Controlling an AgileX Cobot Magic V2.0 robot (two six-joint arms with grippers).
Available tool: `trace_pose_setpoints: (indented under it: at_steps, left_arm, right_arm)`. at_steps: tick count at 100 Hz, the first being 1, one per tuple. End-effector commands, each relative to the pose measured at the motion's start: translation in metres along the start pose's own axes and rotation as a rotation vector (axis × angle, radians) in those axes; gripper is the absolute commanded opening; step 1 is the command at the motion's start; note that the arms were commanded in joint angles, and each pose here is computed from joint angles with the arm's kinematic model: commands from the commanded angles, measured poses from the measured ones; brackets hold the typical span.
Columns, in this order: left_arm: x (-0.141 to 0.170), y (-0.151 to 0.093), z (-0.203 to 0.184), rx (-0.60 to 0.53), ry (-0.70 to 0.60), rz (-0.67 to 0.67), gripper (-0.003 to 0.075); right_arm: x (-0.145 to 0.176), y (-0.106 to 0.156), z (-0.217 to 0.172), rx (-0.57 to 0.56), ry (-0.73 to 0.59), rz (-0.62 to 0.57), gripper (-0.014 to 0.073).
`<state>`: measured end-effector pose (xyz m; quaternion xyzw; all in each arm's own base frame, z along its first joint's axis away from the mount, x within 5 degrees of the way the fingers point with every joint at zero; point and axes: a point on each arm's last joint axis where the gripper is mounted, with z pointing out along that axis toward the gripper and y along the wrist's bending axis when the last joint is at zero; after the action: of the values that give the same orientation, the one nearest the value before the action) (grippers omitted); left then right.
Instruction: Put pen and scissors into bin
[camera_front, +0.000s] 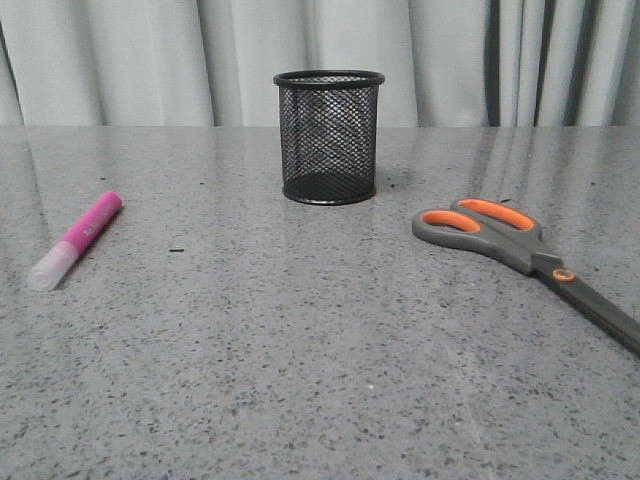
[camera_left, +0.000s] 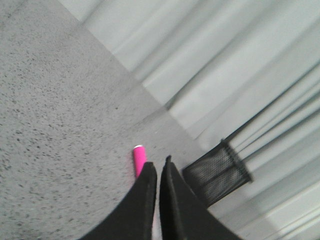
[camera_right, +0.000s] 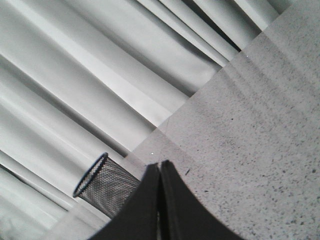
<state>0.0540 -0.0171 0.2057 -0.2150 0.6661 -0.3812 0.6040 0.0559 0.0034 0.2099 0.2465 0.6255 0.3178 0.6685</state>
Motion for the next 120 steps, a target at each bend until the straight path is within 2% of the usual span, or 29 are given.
trace_pose_setpoints:
  at_steps: [1,8,16,21,31,37,42,47,59,78,99,114,120]
  left_arm:
    - [-0.003,0.004,-0.002,0.014,-0.075,-0.139,-0.002]
    - [-0.003,0.003,-0.002,0.022,-0.076,-0.193,-0.0019]
    - [-0.006,-0.003,-0.003,0.039,-0.065,-0.107,0.0024]
    - [-0.009,-0.011,-0.004,0.061,-0.05,-0.016,0.0113]
    - [-0.02,-0.03,-0.007,0.096,-0.044,0.197,0.0379]
    - [-0.028,-0.044,-0.006,0.11,-0.024,0.296,0.0452]
    - [-0.033,-0.055,-0.003,0.115,0.032,0.357,0.0438]
    - [-0.037,-0.065,0.003,0.11,0.102,0.413,0.0398]
    - [-0.05,-0.086,0.03,0.066,0.295,0.514,0.036]
    - [-0.07,-0.108,0.093,-0.005,0.563,0.593,0.0314]
    - [-0.077,-0.109,0.164,-0.142,0.768,0.561,0.0314]
    - [-0.064,-0.1,0.204,-0.313,0.957,0.557,0.0307]
    - [-0.058,-0.102,0.216,-0.344,1.001,0.575,0.0294]
  right_arm:
    - [-0.006,-0.001,-0.002,-0.016,-0.091,0.035,-0.0066]
    - [-0.008,0.003,-0.003,-0.026,-0.082,0.035,-0.0063]
    - [-0.012,0.014,-0.004,-0.052,-0.045,-0.016,-0.0037]
    - [-0.017,0.024,-0.006,-0.07,-0.013,-0.098,0.0025]
    - [-0.027,0.043,-0.006,-0.059,0.093,-0.272,0.019]
    - [-0.035,0.054,-0.004,-0.036,0.157,-0.333,0.0286]
    - [-0.04,0.061,0.002,-0.007,0.225,-0.387,0.0361]
    - [-0.044,0.068,0.01,0.013,0.294,-0.445,0.0398]
    - [-0.056,0.083,0.034,0.045,0.41,-0.517,0.0405]
    - [-0.067,0.094,0.06,0.068,0.431,-0.512,0.0405]
    - [-0.064,0.091,0.066,0.083,0.453,-0.509,0.0405]
    - [-0.064,0.091,0.066,0.083,0.454,-0.509,0.0405]
    - [-0.064,0.091,0.066,0.083,0.454,-0.509,0.0405]
